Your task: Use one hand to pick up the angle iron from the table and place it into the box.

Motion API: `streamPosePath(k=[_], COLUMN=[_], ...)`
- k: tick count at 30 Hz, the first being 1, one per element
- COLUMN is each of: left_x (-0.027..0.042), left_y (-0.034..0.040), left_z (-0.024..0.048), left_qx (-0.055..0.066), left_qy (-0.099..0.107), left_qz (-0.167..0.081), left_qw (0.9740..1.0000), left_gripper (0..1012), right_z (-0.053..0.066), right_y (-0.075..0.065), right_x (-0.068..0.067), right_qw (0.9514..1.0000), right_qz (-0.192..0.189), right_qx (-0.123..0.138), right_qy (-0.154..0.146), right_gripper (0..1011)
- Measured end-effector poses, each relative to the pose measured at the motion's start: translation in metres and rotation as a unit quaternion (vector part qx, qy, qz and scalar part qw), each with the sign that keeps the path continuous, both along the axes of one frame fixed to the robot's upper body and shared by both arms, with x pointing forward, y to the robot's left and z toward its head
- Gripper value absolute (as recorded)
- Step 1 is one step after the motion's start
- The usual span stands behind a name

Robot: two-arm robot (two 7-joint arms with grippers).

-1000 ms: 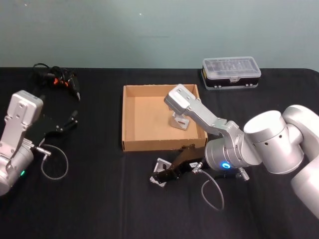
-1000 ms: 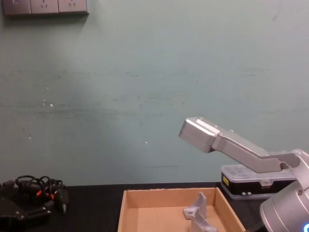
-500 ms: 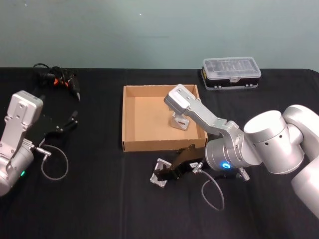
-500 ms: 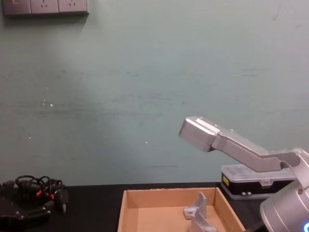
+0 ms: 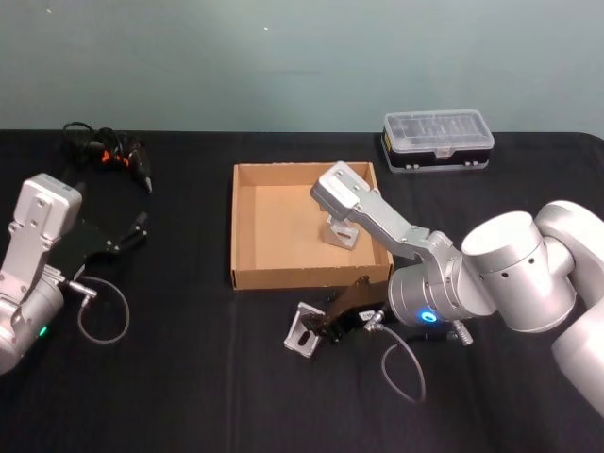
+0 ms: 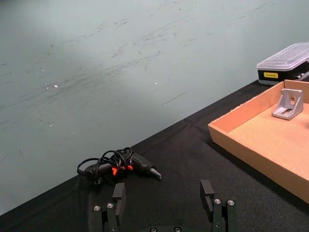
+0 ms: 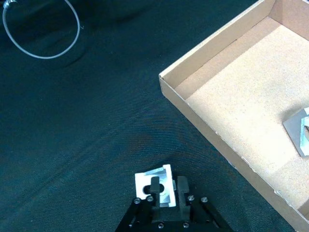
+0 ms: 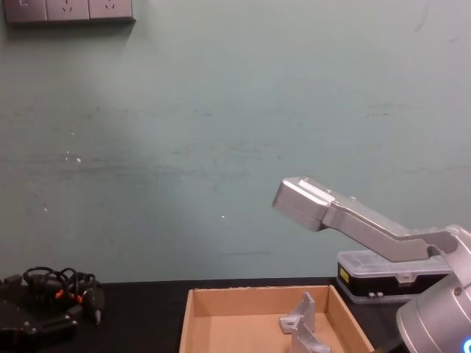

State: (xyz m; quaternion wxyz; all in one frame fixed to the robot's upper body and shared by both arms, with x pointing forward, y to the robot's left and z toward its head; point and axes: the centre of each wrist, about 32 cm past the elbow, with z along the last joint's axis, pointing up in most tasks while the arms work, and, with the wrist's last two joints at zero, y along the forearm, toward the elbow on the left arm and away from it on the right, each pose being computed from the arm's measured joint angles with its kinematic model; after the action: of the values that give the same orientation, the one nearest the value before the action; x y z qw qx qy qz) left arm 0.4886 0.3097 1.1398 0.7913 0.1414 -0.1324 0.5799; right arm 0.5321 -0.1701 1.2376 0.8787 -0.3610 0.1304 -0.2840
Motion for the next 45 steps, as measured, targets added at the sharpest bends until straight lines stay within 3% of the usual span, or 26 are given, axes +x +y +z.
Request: streamPosePath(k=[7,19,25,28,31,36,45], left_x=[0.0000,0.0000,0.0000,0.0000,0.0000,0.0000,0.0000], left_y=[0.0000,0.0000,0.0000,0.0000,0.0000,0.0000,0.0000], left_z=[0.0000,0.0000,0.0000,0.0000,0.0000,0.0000,0.0000], left_qx=[0.000,0.000,0.000,0.000,0.000,0.000,0.000], left_qy=[0.000,0.000,0.000,0.000,0.000,0.000,0.000], left_qz=[0.000,0.000,0.000,0.000,0.000,0.000,0.000], left_qw=[1.0000,1.0000,1.0000,1.0000,1.0000,1.0000,1.0000], left_gripper=[1011,1011,1011,1011,1011,1011,1011], right_z=[0.000,0.004,0.026,0.044,0.053,0.067,0.067], right_y=[0.000,0.002,0.011,0.017,0.020,0.026,0.038], right_x=[0.000,-0.002,-0.009,-0.012,-0.012,0.000,0.036], right_qw=[1.0000,1.0000,0.9990,0.9980,0.9972,0.9962,0.9938], right_qz=[0.000,0.007,0.026,0.025,0.020,-0.013,-0.067], right_qx=[0.000,-0.002,0.002,0.012,0.017,0.019,-0.007], right_qy=[0.000,-0.006,-0.036,-0.057,-0.070,-0.085,-0.089], right_gripper=[78,78,78,78,79,78,79])
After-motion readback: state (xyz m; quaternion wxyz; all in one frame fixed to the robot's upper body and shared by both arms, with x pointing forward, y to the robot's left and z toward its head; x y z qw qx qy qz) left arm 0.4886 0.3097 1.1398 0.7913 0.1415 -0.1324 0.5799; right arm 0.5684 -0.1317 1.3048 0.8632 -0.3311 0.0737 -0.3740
